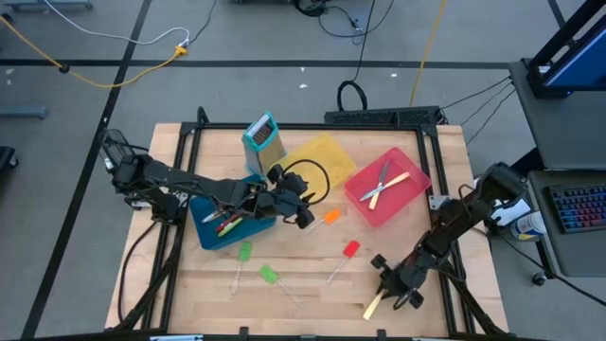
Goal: Pick & Place Kitchen Items
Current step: Put the yellow table knife into the red bin
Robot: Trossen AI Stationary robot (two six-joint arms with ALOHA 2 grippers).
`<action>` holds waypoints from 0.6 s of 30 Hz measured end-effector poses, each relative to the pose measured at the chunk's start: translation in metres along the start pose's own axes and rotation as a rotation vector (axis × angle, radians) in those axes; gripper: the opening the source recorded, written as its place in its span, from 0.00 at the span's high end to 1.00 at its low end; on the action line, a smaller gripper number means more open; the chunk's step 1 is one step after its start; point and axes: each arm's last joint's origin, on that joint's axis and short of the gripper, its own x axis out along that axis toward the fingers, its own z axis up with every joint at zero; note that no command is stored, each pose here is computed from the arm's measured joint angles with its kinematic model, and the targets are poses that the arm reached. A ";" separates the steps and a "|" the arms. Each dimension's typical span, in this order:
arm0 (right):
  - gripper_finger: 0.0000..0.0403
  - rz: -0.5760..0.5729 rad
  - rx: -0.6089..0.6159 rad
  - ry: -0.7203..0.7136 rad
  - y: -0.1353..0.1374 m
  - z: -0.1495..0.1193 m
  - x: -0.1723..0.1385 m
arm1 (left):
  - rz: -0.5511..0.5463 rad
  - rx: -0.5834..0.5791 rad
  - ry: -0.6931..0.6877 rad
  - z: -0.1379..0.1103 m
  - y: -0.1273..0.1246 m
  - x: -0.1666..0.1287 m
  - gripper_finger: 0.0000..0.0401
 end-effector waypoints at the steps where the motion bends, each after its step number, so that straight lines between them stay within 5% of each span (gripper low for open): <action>1: 0.83 -0.001 0.009 0.001 -0.001 0.000 0.001 | 0.000 0.000 0.000 0.000 0.000 0.000 0.56; 6: 0.91 -0.029 0.011 -0.029 -0.002 0.002 0.001 | 0.000 0.000 0.000 0.000 0.000 0.000 0.56; 18: 0.91 -0.163 -0.036 -0.025 -0.005 0.011 -0.027 | 0.000 0.000 -0.001 0.000 0.000 0.000 0.56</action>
